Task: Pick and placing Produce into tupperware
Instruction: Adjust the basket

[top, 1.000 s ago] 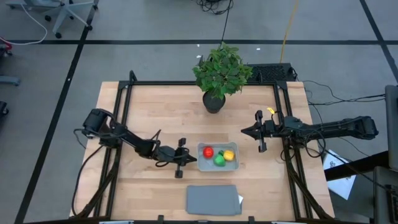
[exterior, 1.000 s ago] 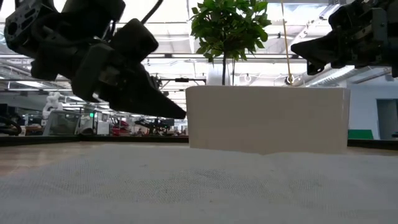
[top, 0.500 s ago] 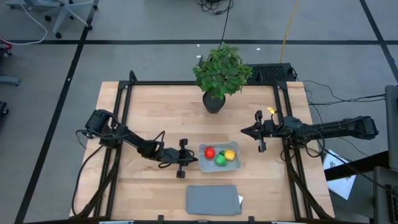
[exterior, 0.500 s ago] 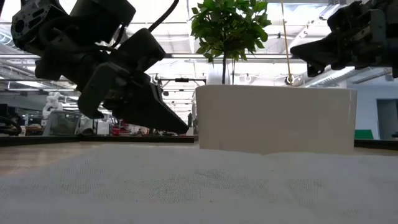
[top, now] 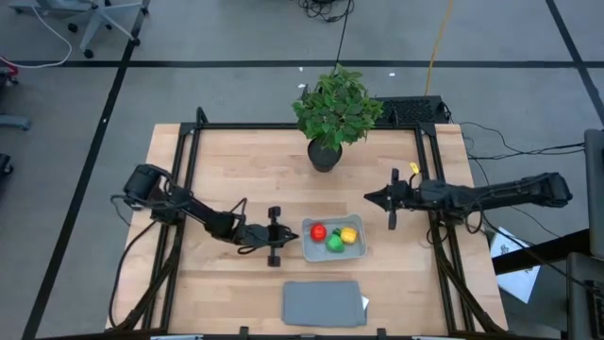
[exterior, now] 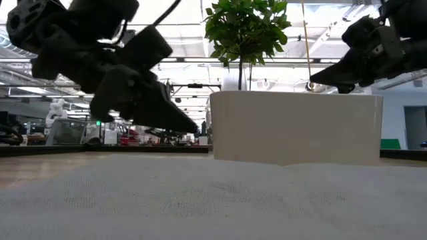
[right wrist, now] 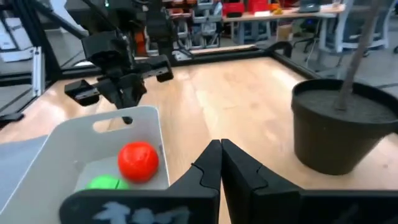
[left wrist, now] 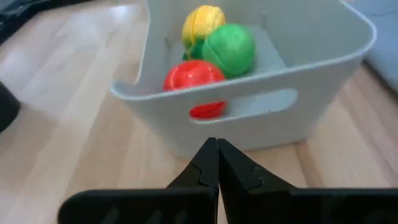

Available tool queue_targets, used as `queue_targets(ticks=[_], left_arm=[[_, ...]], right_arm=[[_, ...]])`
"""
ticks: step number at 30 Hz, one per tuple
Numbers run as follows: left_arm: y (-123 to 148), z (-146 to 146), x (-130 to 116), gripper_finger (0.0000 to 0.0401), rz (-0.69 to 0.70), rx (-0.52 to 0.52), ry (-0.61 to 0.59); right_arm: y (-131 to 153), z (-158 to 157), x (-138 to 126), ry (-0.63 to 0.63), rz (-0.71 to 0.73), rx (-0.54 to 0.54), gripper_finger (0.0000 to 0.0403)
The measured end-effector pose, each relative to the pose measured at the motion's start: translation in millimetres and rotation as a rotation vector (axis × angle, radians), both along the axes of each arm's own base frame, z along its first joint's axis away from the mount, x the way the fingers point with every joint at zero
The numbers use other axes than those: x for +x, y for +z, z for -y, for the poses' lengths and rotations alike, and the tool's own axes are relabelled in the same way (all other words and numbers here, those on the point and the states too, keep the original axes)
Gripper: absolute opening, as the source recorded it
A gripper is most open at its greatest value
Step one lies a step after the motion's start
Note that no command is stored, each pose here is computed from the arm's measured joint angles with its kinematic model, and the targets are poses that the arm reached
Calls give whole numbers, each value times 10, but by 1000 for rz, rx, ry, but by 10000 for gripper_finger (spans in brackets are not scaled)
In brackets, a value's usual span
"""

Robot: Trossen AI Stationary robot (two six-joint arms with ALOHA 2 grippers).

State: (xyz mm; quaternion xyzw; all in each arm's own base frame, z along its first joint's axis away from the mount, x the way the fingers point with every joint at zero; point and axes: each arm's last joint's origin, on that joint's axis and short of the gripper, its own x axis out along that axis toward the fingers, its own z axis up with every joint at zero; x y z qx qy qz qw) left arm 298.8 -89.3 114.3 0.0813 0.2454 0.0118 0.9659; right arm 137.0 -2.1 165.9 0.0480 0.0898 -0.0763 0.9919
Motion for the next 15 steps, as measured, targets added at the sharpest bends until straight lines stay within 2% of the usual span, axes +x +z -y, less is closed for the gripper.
queue_targets(ticks=[5,7,11,15], left_arm=[[118,-33,-171,0,44,6,29],[137,-40,-295,0,54,38,57],[228,-42,-514,0,162,75,103],[318,-90,-747,0,282,74,78]], right_arm=[[-3,-48,-49,-5,-14,-7,0],[-10,-69,-68,-1,-23,3,0],[-51,-100,-114,-33,-69,-4,0],[-57,-136,-132,-17,-73,7,0]])
